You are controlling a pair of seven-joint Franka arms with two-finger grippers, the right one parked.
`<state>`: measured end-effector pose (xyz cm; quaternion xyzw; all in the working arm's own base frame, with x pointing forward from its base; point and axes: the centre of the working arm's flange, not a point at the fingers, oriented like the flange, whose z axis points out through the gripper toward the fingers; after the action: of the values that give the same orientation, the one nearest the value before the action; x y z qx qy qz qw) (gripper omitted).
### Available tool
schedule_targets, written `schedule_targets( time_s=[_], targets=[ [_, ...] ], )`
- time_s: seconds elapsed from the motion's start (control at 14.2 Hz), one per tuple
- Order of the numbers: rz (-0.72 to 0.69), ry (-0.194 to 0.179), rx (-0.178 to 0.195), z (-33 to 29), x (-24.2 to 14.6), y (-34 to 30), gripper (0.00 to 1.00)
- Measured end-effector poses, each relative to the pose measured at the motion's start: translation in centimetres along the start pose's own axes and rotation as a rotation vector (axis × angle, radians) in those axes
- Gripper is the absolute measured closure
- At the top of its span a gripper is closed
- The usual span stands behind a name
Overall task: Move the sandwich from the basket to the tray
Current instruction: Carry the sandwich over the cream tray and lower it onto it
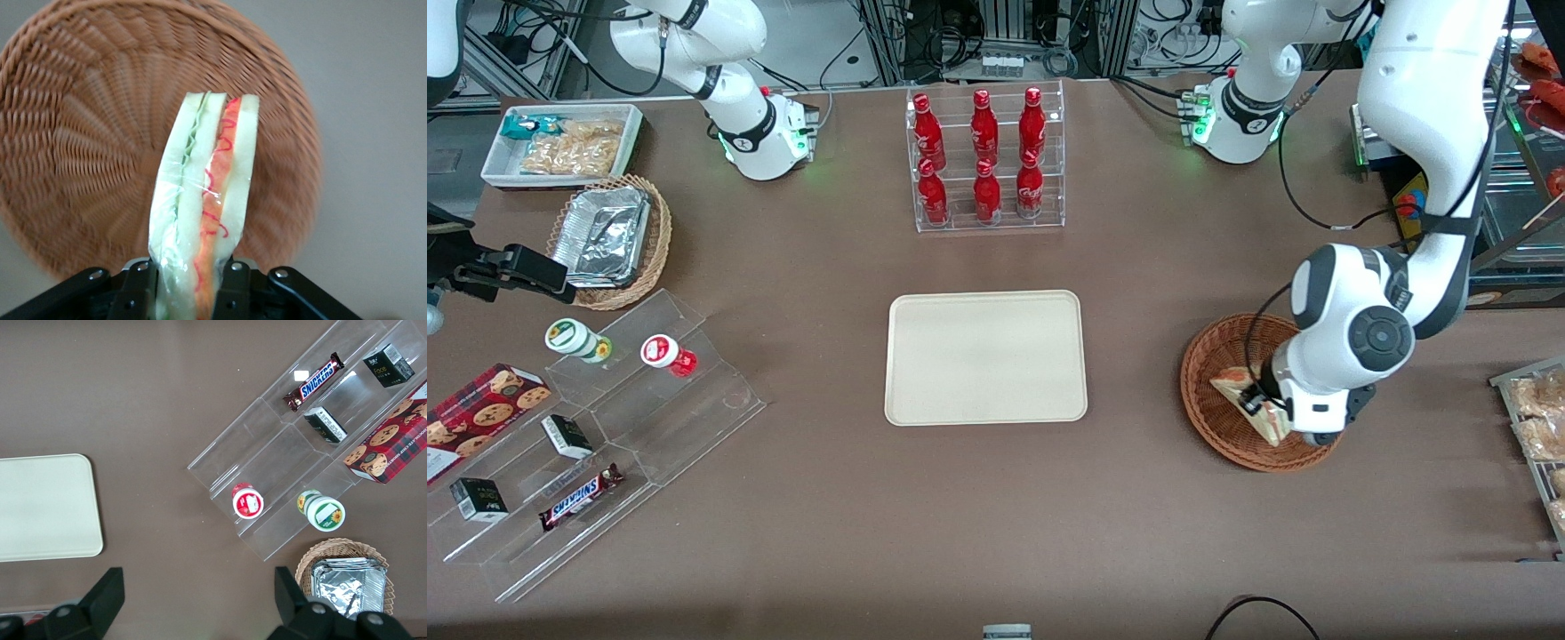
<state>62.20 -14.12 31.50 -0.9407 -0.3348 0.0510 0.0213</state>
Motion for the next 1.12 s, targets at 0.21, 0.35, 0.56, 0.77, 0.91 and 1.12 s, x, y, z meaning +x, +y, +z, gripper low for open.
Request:
schedule_targets(
  time_s=[0.21, 0.35, 0.56, 0.77, 0.91, 1.12],
  targets=[
    [0.144, 0.015, 0.017, -5.4, -8.3, 6.5, 0.69],
    [0.246, 0.025, 0.014, -5.8, -14.7, 10.8, 0.69],
    [0.374, 0.015, 0.029, -2.6, -22.7, 16.0, 0.68],
    [0.463, -0.006, 0.048, 1.8, -28.3, 20.0, 0.68],
    [0.505, -0.022, 0.059, 4.7, -31.3, 21.8, 0.68],
    [0.531, -0.048, 0.059, 8.1, -33.7, 23.9, 0.67]
  ],
)
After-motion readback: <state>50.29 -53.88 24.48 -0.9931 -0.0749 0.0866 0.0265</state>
